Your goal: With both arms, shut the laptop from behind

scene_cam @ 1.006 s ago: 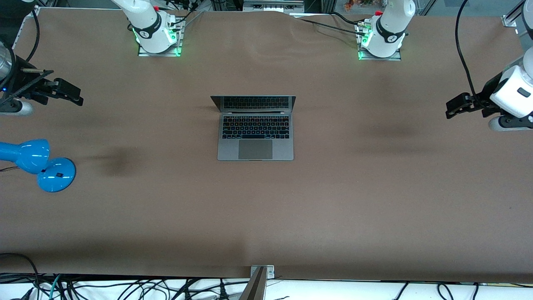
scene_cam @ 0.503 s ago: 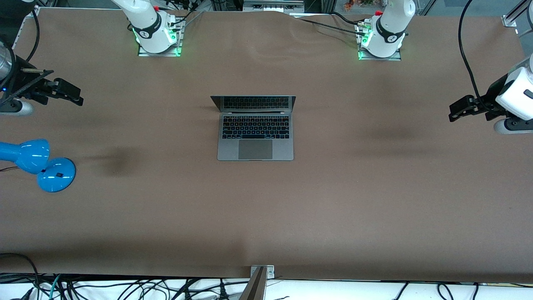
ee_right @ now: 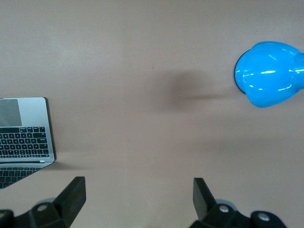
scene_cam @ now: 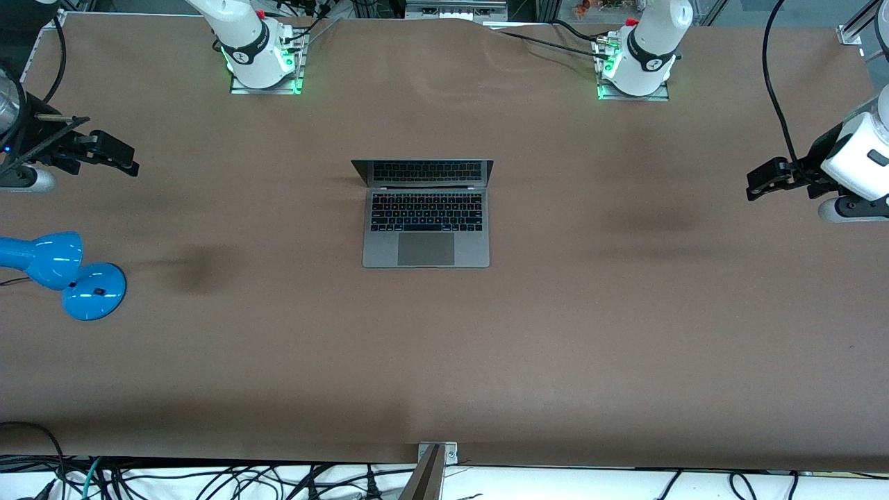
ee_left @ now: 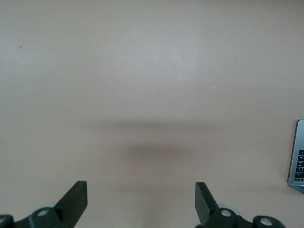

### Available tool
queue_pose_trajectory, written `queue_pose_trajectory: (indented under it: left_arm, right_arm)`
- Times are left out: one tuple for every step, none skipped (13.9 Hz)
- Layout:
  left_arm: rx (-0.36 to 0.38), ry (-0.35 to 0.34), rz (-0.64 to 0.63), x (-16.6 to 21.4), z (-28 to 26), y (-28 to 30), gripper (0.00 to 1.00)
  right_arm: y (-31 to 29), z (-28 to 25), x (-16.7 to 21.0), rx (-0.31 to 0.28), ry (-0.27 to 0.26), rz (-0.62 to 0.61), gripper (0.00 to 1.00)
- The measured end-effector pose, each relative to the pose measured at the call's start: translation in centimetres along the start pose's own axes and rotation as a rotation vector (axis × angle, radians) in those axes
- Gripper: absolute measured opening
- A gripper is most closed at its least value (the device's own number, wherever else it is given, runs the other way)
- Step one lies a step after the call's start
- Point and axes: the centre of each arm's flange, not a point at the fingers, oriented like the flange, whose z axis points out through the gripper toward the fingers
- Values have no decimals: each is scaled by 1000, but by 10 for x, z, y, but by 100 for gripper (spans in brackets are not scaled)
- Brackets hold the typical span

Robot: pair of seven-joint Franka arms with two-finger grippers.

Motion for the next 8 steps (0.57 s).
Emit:
queue_pose_trajectory:
  left_arm:
    - [0,-1,1,0,0,1,100]
    - [0,-3,3,0,0,2,100]
    - [1,-5,5,-1,0,3,100]
    - [1,-10,7,-1,1,4,100]
    - [2,-23,8,-2,3,4,100]
    - [4,-44,10,-3,7,5,100]
    - [5,-70,14,-2,13,7,100]
    - [7,-100,19,-1,21,10,100]
  right_arm:
    - [0,0,0,0,0,0,100]
    - [0,0,0,0,0,0,100]
    - [0,0,0,0,0,0,100]
    - [0,0,0,0,0,0,100]
    - [0,0,0,0,0,0,100]
    - [1,0,0,0,0,1,100]
    - [1,0,0,0,0,1,100]
    - [1,0,0,0,0,2,100]
